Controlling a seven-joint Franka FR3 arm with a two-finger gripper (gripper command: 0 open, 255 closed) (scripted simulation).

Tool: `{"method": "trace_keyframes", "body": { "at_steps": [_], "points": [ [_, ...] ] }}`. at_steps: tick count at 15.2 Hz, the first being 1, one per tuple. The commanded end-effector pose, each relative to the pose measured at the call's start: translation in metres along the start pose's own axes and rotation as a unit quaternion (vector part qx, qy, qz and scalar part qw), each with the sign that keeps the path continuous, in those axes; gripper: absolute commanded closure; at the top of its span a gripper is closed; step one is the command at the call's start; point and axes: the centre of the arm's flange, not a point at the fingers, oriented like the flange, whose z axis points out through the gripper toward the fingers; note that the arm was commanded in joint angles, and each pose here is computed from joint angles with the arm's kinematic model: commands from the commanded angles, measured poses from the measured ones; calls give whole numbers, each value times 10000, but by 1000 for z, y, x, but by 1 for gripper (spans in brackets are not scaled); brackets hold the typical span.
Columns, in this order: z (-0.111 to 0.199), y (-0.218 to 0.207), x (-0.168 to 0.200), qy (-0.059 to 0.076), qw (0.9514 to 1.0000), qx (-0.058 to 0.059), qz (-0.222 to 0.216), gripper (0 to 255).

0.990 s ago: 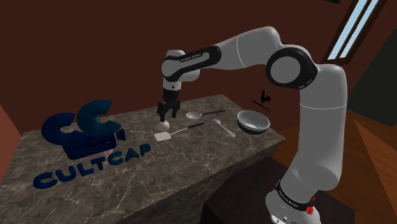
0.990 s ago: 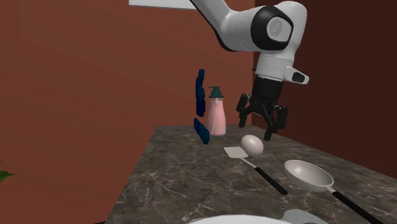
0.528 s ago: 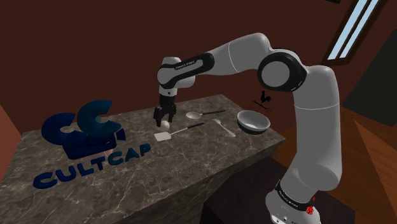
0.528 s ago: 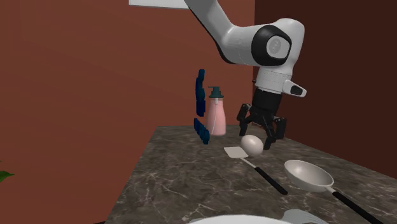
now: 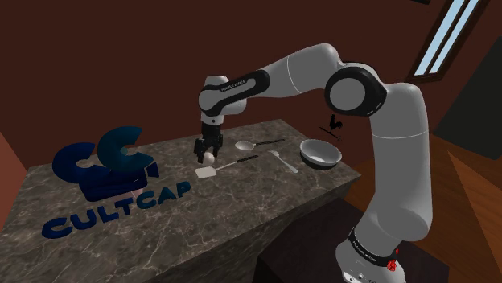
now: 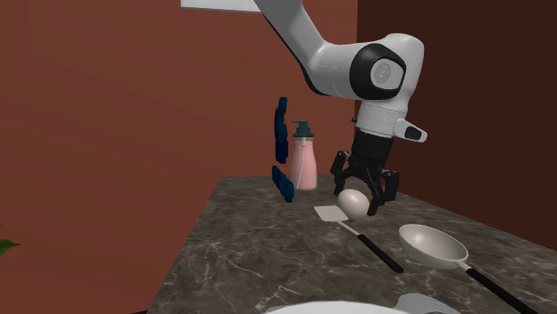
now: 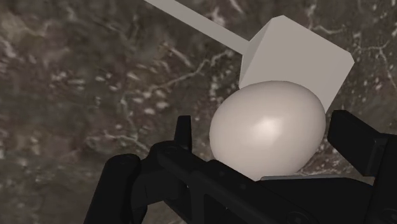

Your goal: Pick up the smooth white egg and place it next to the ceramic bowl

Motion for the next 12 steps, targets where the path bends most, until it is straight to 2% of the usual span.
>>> {"method": "trace_keyframes", "body": {
  "at_steps": [1,2,12],
  "points": [
    [0,0,0,0,10000,0,0,0],
    [0,0,0,0,10000,0,0,255],
    [-5,-1,0,0,10000,0,0,255]
  ]
}}
